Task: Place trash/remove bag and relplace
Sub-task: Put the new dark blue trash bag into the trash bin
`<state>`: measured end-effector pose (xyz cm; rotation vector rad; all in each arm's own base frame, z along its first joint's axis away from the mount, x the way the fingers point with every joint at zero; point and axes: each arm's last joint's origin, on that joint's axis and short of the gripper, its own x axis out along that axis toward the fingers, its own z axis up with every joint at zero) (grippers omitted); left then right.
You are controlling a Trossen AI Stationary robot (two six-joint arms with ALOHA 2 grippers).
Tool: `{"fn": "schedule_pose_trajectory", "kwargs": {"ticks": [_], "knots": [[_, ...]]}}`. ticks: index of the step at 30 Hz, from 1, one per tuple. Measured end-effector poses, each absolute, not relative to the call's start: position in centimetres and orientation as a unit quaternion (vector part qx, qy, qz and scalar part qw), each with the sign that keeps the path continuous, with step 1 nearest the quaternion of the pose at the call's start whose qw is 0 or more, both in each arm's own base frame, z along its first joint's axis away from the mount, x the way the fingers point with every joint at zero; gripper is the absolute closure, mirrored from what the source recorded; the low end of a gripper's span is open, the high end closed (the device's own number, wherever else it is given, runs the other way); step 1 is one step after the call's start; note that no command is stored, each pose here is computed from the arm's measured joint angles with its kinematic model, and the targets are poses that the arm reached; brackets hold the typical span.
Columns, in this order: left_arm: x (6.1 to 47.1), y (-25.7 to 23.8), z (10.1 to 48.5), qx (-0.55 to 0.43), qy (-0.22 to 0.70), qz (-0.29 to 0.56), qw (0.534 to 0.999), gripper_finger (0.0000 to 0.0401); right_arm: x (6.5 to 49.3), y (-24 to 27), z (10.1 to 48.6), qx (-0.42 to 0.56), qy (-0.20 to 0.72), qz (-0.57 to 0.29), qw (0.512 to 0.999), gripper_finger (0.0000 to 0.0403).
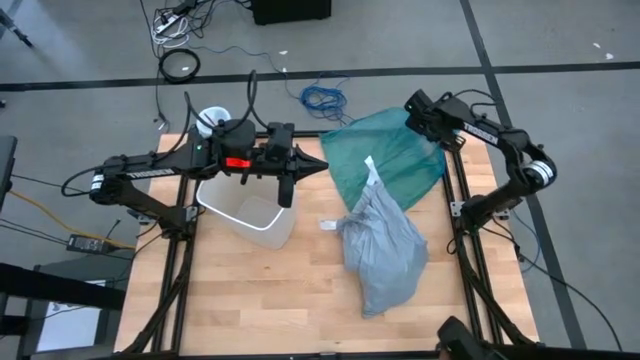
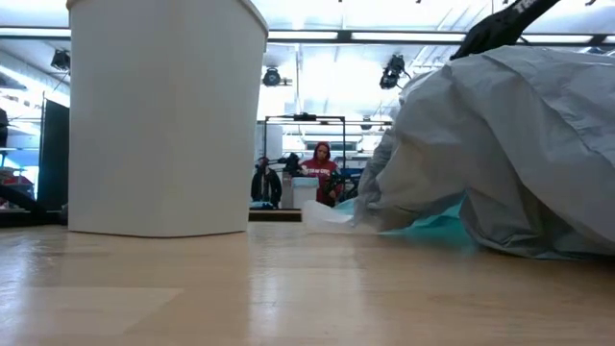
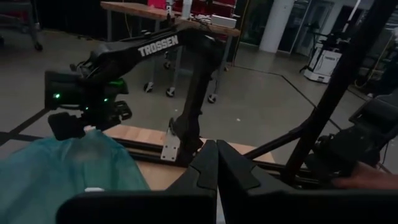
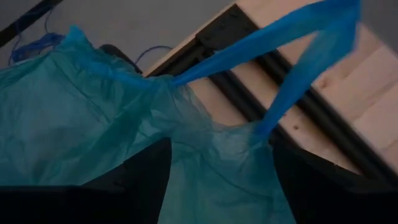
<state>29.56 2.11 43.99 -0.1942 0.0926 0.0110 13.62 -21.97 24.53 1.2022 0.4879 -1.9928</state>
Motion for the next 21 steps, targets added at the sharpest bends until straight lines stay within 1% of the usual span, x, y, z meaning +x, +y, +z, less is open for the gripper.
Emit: {"fn": "schedule_pose_trajectory", "kwargs": {"ticks": [4, 7, 10, 14, 15, 18, 21], "knots": [[29.6, 2.1, 44.0, -0.097, 0.048, 0.005, 0.994, 0.0394, 14.4, -22.8, 23.2, 0.490, 0.203, -0.763, 0.370, 0.0146], [29.6, 2.1, 43.9, -0.097, 0.049, 0.006, 0.994, 0.0394, 14.8, -23.2, 22.1, 0.504, 0.232, -0.747, 0.367, 0.0182], [29.6, 2.1, 43.9, -0.097, 0.051, 0.006, 0.994, 0.0394, 15.1, -23.5, 21.4, 0.508, 0.258, -0.732, 0.374, 0.0250], [29.6, 2.1, 43.9, -0.097, 0.051, 0.004, 0.994, 0.0394, 15.6, -23.3, 21.3, 0.493, 0.290, -0.714, 0.404, 0.0374], [29.6, 2.1, 43.9, -0.097, 0.051, 0.004, 0.994, 0.0394, 15.8, -23.3, 21.4, 0.489, 0.297, -0.706, 0.417, 0.0387], [29.4, 2.1, 44.0, -0.097, 0.050, 0.004, 0.994, 0.0394, 16.2, -22.9, 22.6, 0.476, 0.311, -0.683, 0.460, 0.0390], [28.9, 2.1, 44.4, -0.096, 0.042, 0.012, 0.994, 0.0394, 16.9, -22.1, 25.0, 0.453, 0.305, -0.661, 0.515, 0.0401]]}}
